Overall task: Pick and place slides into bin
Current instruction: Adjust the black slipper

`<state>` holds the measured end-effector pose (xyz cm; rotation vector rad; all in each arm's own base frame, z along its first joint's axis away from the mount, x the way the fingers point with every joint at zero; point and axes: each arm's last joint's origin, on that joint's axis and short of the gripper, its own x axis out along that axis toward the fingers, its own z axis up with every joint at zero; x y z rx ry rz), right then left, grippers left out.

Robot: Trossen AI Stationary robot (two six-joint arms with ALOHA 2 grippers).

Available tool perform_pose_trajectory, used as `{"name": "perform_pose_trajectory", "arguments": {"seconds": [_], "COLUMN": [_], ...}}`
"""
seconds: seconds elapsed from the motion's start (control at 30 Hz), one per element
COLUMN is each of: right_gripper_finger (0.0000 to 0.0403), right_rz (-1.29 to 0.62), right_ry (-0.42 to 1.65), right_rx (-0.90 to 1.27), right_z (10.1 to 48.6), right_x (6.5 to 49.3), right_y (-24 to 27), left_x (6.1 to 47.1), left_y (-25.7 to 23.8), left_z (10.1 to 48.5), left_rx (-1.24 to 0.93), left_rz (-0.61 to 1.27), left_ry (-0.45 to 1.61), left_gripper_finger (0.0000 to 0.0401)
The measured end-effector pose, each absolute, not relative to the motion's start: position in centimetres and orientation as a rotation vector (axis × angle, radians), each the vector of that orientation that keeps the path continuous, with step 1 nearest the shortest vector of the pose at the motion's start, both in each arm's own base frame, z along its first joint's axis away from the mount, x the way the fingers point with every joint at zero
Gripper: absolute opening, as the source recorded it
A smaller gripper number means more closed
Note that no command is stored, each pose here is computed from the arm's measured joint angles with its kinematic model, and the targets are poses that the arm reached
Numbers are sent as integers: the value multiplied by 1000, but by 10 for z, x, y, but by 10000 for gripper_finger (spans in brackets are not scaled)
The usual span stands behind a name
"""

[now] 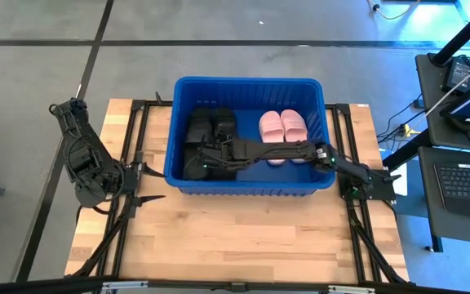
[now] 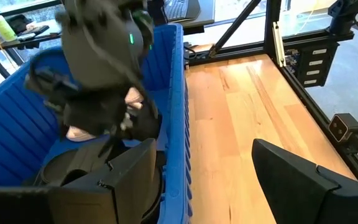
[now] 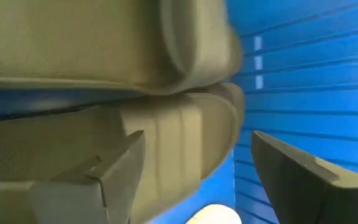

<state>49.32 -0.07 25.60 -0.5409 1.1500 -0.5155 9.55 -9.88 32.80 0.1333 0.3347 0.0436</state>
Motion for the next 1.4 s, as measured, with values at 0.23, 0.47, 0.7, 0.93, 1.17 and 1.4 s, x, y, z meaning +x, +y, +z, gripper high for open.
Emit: {"name": "perform_pose_trajectory", "arguments": {"seconds": [0.23,0.47,0.7,0.93,1.17,1.4], "right_gripper_finger": [289,289,289,289,289,289], "right_rz": [-549,-387,-241,-257,-301,-418], "right_ry": [1064,907,949,912,879,837], "right_rx": [-442,-185,-135,-110,-97,-102], "right_z": [298,344,348,383,423,441], "right_x": [475,462,454,425,383,335], "right_y": [-1,-17,-32,-32,-21,-10], "left_x": [96,99,111,126,135,141], "left_y": [-98,-88,-81,-64,-46,-33], "left_z": [329,332,337,336,335,334], "left_rx": [138,91,-71,-110,-141,-167], "left_rz": [82,252,103,96,119,142], "left_ry": [317,252,312,372,405,426], "left_gripper_finger": [260,260,260,260,260,260]}}
